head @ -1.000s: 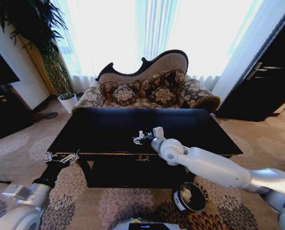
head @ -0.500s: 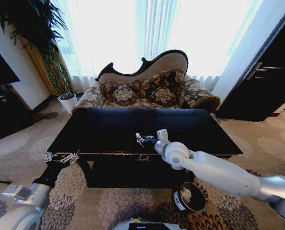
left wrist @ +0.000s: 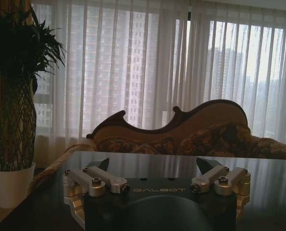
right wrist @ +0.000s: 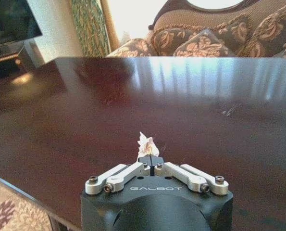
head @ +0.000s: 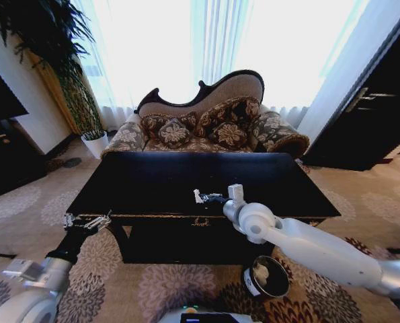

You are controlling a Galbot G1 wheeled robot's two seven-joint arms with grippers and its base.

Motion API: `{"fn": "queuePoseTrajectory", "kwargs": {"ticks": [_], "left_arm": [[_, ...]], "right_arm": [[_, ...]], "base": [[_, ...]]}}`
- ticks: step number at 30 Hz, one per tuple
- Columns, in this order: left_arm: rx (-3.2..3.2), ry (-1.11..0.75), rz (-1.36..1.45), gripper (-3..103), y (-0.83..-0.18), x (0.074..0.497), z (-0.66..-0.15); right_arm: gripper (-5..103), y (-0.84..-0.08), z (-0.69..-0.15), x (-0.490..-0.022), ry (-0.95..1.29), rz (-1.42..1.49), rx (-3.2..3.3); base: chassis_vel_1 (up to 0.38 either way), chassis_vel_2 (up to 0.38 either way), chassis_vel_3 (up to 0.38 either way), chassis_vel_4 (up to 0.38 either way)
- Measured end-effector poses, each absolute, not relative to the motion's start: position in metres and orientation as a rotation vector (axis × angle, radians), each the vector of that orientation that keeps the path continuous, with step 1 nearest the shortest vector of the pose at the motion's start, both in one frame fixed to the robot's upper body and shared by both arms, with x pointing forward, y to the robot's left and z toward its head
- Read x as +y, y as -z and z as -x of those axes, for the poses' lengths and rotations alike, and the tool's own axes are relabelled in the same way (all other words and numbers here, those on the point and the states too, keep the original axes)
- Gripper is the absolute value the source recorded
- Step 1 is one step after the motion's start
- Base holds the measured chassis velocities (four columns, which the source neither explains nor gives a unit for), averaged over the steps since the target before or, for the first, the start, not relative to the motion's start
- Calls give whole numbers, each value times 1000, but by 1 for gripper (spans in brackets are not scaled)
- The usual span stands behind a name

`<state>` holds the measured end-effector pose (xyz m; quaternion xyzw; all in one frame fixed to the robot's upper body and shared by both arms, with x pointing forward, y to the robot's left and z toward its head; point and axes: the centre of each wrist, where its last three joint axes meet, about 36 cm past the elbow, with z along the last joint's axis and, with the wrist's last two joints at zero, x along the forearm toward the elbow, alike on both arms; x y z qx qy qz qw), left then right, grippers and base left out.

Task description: Move to the front of the table and place the trash on the table into the trash bin.

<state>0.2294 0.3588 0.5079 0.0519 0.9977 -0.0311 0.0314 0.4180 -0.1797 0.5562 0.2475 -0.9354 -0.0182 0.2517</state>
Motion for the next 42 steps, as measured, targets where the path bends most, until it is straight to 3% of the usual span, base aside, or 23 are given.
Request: {"fn": "queuePoseTrajectory", "kwargs": {"ticks": [13, 19, 29, 42], "left_arm": [[3073, 96, -160, 100, -508, 359, -229], [3073, 96, -160, 100, -508, 359, -229], [3073, 96, -160, 100, -508, 359, -229], [3073, 96, -160, 100, -508, 359, -229]], "right_arm": [[0, -590, -378, -259, 59, -504, -2723], [0, -587, -366, -266, 79, -540, -2857], [0, -536, -297, -324, 80, -407, -3110], [0, -468, -266, -341, 218, -213, -3159]], "base": [[0, 0, 0, 0], [0, 0, 0, 0], [0, 0, 0, 0], [0, 0, 0, 0]]}}
